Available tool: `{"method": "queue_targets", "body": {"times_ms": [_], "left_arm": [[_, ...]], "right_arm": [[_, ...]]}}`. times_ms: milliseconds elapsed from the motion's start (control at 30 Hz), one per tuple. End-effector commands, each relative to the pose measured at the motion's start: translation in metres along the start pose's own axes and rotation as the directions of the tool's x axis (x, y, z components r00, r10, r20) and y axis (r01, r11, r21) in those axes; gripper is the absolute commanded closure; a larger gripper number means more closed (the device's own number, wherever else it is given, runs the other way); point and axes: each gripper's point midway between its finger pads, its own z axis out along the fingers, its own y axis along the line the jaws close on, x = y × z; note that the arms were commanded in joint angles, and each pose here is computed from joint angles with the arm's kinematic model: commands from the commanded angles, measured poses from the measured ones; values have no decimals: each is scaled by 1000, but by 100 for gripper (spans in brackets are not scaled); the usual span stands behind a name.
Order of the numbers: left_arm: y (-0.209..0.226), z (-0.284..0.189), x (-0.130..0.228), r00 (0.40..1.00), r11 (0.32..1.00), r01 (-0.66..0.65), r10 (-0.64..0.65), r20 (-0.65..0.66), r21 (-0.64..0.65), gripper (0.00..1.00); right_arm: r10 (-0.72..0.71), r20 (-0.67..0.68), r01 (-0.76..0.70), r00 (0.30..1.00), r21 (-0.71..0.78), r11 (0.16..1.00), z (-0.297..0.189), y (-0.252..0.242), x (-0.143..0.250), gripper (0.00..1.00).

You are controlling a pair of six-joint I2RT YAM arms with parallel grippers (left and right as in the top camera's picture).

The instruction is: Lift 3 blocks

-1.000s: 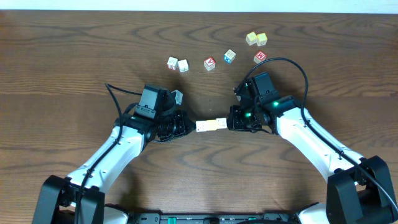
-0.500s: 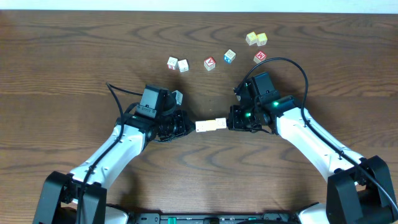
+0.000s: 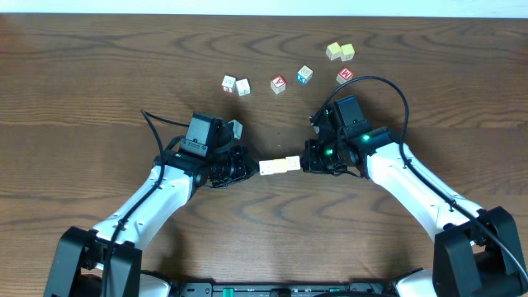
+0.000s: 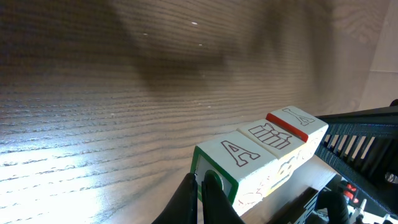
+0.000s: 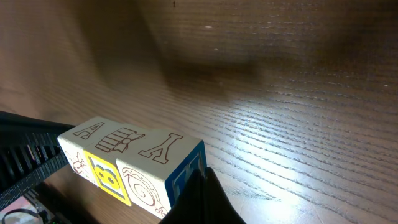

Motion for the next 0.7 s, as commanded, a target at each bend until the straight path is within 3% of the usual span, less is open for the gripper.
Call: {"method": "queue_targets", "body": {"times_ms": [0,667], "left_arm": [[-39,3,11,995,990,-62,71,-68,130,93],[-28,19,18,993,995,-48,57,-106,91,93]], "right_arm": [[-69,-102,47,992,-206,977,2,53,24,99],[-76,-97,57,992,-183,982,12,49,22,99]]}}
